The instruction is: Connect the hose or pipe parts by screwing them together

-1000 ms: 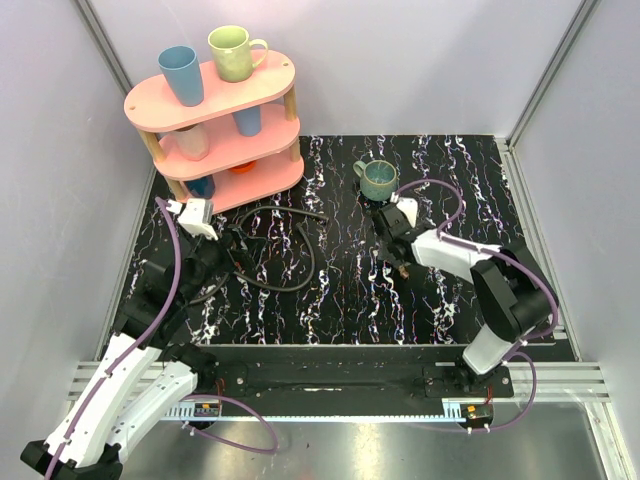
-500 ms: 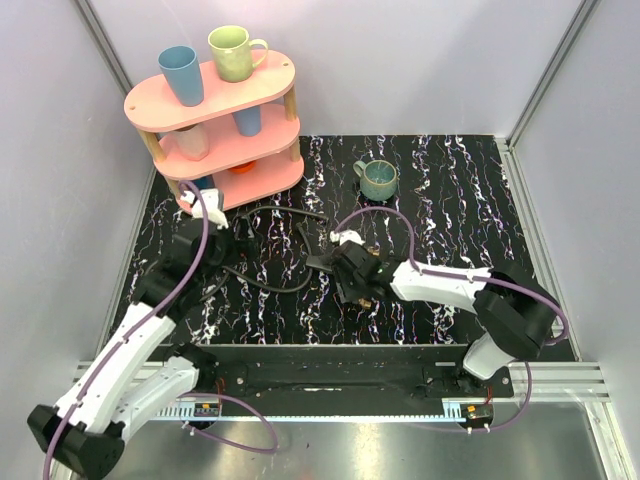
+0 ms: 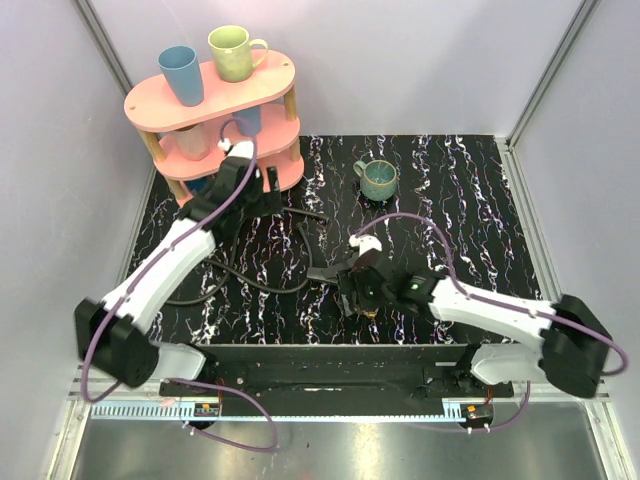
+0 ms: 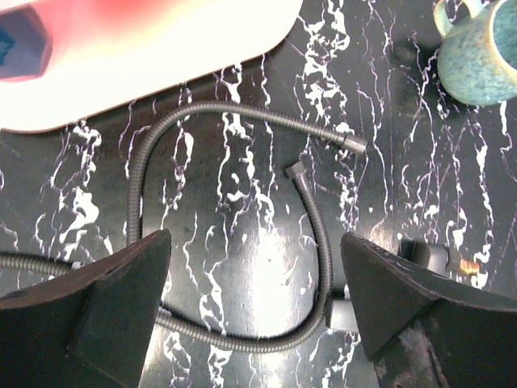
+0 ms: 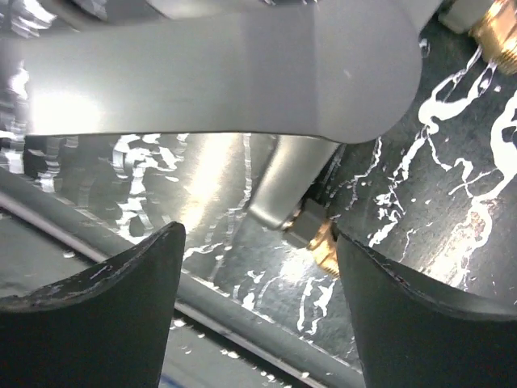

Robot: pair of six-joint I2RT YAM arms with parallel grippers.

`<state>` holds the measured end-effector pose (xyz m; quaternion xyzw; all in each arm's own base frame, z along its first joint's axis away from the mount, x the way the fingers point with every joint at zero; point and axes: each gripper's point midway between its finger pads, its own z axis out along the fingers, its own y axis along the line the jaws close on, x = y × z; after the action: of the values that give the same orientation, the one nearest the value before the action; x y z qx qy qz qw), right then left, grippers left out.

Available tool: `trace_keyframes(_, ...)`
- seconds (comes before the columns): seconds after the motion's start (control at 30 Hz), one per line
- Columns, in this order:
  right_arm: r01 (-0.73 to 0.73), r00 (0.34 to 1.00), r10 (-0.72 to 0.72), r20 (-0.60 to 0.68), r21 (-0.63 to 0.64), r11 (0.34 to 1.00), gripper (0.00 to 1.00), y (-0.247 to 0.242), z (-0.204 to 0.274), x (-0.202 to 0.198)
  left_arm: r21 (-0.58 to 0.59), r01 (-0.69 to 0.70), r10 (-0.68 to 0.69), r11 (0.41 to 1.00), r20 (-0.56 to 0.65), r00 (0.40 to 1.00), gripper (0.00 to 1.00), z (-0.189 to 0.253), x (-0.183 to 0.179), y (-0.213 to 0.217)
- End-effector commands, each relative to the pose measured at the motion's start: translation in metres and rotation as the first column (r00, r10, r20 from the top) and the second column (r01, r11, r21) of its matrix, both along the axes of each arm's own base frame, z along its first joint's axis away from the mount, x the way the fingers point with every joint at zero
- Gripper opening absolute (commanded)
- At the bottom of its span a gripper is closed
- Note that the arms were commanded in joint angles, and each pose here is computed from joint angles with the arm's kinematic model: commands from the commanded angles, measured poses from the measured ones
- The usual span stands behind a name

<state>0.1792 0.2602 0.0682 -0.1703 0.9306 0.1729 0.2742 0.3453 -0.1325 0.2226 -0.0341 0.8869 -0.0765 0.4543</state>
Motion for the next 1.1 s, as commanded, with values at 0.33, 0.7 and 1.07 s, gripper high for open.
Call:
trace_keyframes(0.33, 0.026, 0.959, -0.103, 0.263, 0.284, 0.959, 0.86, -0.017, 0.121, 0.008, 0.126, 0.272, -0.259, 0.954, -0.111, 0.959, 0.84, -0.041, 0.130, -0.101)
trace_keyframes(0.7, 0.099, 0.890, -0.240, 0.387, 0.350, 0.932, 0.86, -0.056, 0.160, 0.014, 0.141, 0.451, -0.416, 0.881, -0.220, 0.882, 0.83, -0.096, 0.132, -0.134)
trace_keyframes(1.07, 0.096, 0.897, -0.227, 0.379, 0.334, 0.938, 0.85, -0.060, 0.165, 0.010, 0.260, 0.846, -0.813, 0.466, -0.252, 0.525, 0.81, -0.130, 0.111, -0.154)
